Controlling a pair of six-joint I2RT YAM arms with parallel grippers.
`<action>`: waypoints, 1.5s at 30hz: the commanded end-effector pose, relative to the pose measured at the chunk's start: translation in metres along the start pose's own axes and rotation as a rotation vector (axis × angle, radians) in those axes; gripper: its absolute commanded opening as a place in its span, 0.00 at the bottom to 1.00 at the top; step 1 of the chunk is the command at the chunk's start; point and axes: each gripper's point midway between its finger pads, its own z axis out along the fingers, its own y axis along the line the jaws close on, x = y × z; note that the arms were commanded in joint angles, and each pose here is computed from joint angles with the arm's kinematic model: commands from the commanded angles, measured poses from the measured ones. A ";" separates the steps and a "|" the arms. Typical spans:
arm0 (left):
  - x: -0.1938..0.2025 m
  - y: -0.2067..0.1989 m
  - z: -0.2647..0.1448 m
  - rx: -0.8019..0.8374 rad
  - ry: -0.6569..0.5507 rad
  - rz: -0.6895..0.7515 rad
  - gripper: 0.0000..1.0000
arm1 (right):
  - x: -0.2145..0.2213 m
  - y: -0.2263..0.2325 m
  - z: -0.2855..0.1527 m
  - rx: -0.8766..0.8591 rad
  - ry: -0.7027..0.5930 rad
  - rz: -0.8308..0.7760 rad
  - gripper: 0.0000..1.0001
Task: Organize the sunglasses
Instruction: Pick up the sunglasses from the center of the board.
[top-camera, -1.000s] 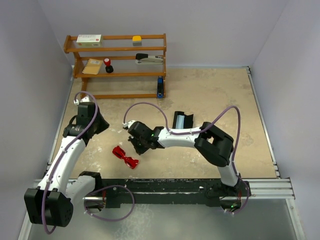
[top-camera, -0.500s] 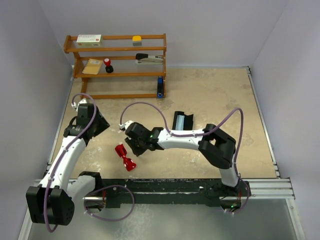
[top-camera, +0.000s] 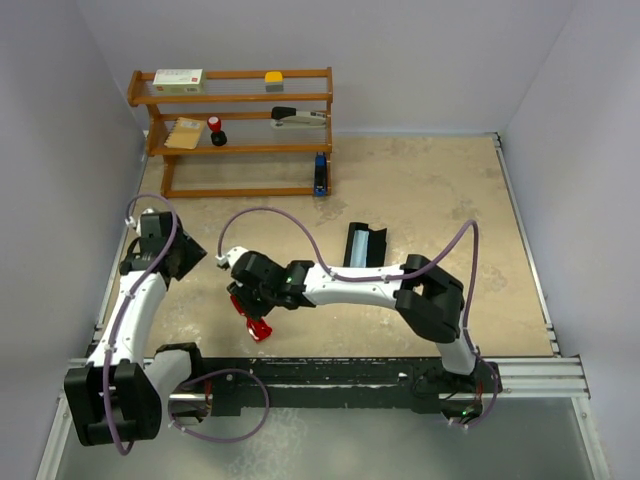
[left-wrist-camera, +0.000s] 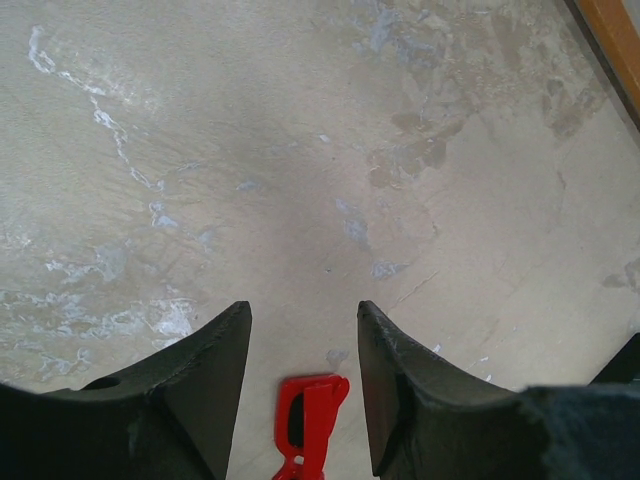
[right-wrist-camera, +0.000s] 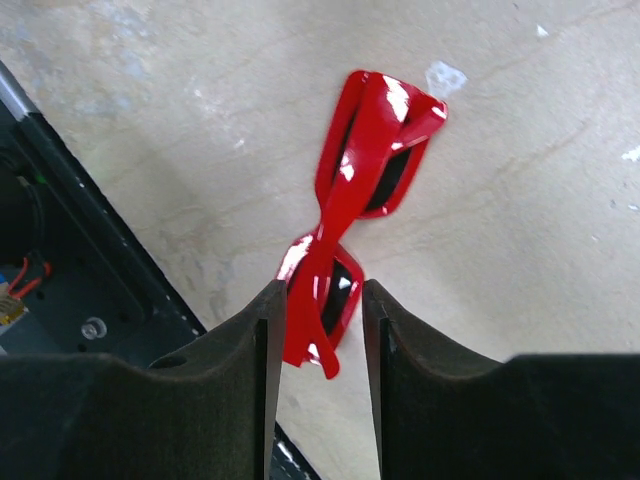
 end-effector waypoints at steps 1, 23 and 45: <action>-0.010 -0.005 0.002 0.024 -0.020 -0.057 0.45 | -0.016 0.013 0.002 -0.016 -0.023 -0.012 0.40; -0.010 -0.003 0.003 0.037 -0.019 -0.087 0.44 | 0.003 0.012 0.029 -0.007 0.023 0.007 0.38; -0.010 -0.003 0.003 0.031 -0.018 -0.086 0.44 | 0.012 0.011 0.025 -0.011 0.036 0.036 0.00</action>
